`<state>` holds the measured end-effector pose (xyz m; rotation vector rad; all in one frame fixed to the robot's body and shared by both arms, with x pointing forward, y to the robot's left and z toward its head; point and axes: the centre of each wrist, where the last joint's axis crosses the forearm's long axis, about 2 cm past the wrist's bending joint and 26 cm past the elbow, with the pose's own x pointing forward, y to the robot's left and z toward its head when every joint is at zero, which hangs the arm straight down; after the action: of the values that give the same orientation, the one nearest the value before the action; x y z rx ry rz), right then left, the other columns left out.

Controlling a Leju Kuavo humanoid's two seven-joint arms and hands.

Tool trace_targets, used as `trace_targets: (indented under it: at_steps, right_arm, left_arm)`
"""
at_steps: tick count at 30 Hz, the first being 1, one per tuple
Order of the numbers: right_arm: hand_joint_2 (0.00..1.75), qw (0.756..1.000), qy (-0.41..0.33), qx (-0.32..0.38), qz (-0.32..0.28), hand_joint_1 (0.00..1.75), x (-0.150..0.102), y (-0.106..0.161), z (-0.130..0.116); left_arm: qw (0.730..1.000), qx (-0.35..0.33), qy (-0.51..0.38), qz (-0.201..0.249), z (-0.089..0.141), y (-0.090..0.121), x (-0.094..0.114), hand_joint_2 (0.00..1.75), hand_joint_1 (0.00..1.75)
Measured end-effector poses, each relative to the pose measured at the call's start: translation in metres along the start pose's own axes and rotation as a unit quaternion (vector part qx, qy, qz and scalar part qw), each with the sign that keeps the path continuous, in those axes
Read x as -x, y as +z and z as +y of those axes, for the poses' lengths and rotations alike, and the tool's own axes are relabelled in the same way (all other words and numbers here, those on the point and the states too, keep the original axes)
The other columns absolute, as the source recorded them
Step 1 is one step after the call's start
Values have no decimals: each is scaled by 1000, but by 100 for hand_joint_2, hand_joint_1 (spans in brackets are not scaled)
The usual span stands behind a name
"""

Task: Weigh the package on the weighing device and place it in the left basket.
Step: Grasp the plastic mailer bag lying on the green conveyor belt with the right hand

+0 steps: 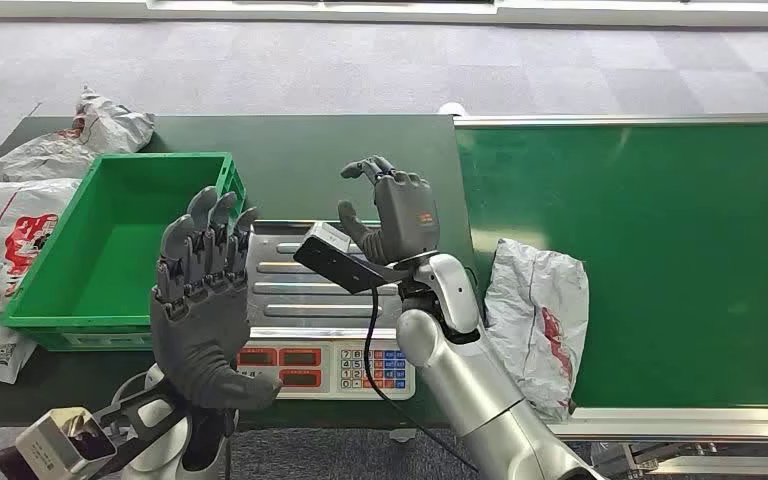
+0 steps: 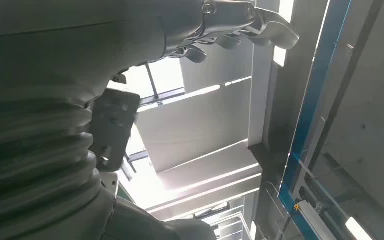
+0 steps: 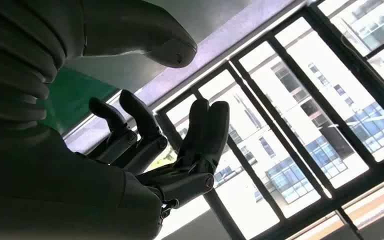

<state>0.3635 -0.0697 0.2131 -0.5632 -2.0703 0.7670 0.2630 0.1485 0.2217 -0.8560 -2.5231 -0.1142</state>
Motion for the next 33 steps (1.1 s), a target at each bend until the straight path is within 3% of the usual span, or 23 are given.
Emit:
trace_targets:
  at_steps: [4, 7, 11, 16, 19, 23, 27, 33]
  right_arm:
    - [175, 995, 81, 46, 45, 0, 7, 2, 1]
    - [175, 978, 154, 102, 93, 0, 29, 10, -9]
    - [175, 965, 186, 129, 131, 0, 61, 22, -24]
    - [175, 947, 229, 153, 166, 0, 78, 35, -37]
    - [175, 922, 261, 193, 210, 0, 102, 57, -62]
    - [175, 883, 292, 217, 298, 0, 152, 108, -95]
    - [175, 854, 308, 216, 361, 0, 175, 147, -105]
    - [175, 815, 309, 199, 448, 0, 192, 169, -103]
  left_arm:
    - [1000, -4, -3, -1, 0, 0, -1, 175, 0]
    - [1000, -6, -5, 0, 0, 1, -2, 175, 0]
    - [1000, -8, -6, 1, -1, 3, -3, 175, 0]
    - [1000, -12, -5, 2, -2, 5, -3, 175, 0]
    - [1000, -17, -4, 6, -4, 9, -3, 175, 0]
    - [1000, -21, -5, 13, -5, 14, -4, 175, 0]
    - [1000, -21, -6, 15, -6, 15, -4, 175, 0]
    - [1000, -23, -10, 16, -6, 16, -5, 175, 0]
